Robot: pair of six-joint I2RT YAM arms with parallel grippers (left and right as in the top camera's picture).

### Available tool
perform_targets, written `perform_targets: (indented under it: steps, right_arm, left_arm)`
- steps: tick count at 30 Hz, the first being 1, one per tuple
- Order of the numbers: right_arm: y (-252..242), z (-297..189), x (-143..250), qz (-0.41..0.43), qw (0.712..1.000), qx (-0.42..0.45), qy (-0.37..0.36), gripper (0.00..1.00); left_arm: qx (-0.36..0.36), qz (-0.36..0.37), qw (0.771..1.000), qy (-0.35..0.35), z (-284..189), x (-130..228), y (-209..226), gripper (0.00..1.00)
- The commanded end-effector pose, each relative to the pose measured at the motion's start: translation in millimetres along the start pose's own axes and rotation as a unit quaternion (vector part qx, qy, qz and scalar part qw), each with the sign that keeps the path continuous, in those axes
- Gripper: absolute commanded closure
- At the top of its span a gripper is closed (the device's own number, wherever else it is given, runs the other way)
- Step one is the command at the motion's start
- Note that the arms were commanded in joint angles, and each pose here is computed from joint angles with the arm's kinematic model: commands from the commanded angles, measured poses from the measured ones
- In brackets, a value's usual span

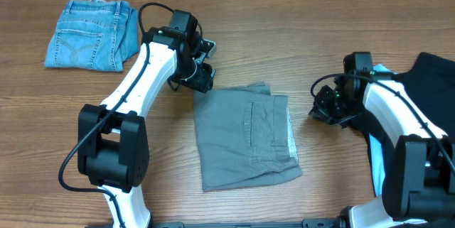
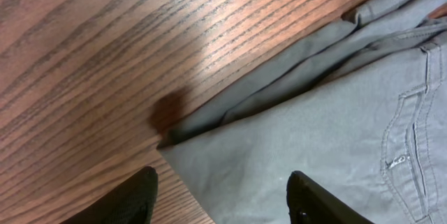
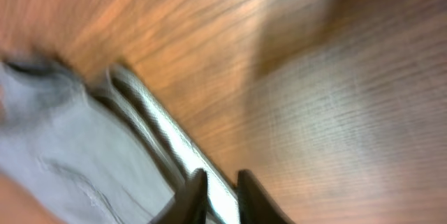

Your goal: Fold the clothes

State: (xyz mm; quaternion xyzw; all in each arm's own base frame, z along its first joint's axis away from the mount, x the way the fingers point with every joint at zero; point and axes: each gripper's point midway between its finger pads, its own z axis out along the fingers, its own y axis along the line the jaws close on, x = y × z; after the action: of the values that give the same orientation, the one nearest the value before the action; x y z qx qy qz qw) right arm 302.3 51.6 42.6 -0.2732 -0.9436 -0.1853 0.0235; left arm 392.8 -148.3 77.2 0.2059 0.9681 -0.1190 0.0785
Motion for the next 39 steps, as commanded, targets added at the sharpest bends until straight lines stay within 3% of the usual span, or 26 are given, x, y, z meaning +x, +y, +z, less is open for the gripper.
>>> perform_targets:
  steps: [1, 4, 10, 15, 19, 24, 29, 31, 35, 39]
  right_arm:
    - [3.3, -13.0, 16.4, -0.049, 0.998, 0.003, 0.036, 0.66]
    - [0.3, -13.1, 48.9, -0.058, 0.993, -0.006, 0.103, 0.52]
    - [-20.2, 5.3, 94.8, -0.039, 0.984, 0.032, 0.173, 0.36]
    - [-39.6, 31.4, 121.2, -0.020, 0.979, 0.047, 0.197, 0.31]
    - [-33.0, 43.6, 137.2, -0.017, 0.975, -0.002, 0.220, 0.31]
    - [-26.2, 48.6, 148.4, -0.024, 0.972, -0.014, 0.232, 0.41]
    - [-31.7, 53.1, 141.0, -0.019, 0.977, 0.010, 0.212, 0.80]
    - [-41.5, 55.0, 131.6, -0.005, 0.981, 0.042, 0.188, 0.89]
    - [-41.3, 50.7, 97.7, -0.004, 0.990, 0.063, 0.129, 0.96]
    - [-19.1, 30.3, 31.9, -0.007, 0.998, 0.054, 0.020, 0.96]
  left_arm:
    - [0.002, 0.003, 1.000, 0.003, 3.2, 1.3, -2.4, 0.37]
    - [0.001, 0.004, 1.000, 0.000, 3.2, -0.2, -2.2, 0.37]
    - [0.001, 0.006, 1.000, -0.003, 3.2, -1.9, -2.0, 0.37]
    - [0.001, 0.006, 1.000, -0.004, 3.2, -2.0, -2.0, 0.37]
    - [0.001, 0.006, 1.000, -0.004, 3.2, -2.1, -2.0, 0.37]
    - [0.000, 0.006, 1.000, -0.004, 3.2, -2.1, -1.8, 0.36]
    - [0.000, 0.006, 1.000, -0.005, 3.2, -2.6, -1.7, 0.36]
    - [0.000, 0.007, 1.000, -0.005, 3.2, -2.7, -1.6, 0.37]
    - [0.000, 0.006, 1.000, -0.003, 3.2, -1.5, -1.8, 0.37]
    - [0.000, 0.007, 1.000, -0.006, 3.2, -3.0, -1.7, 0.37]
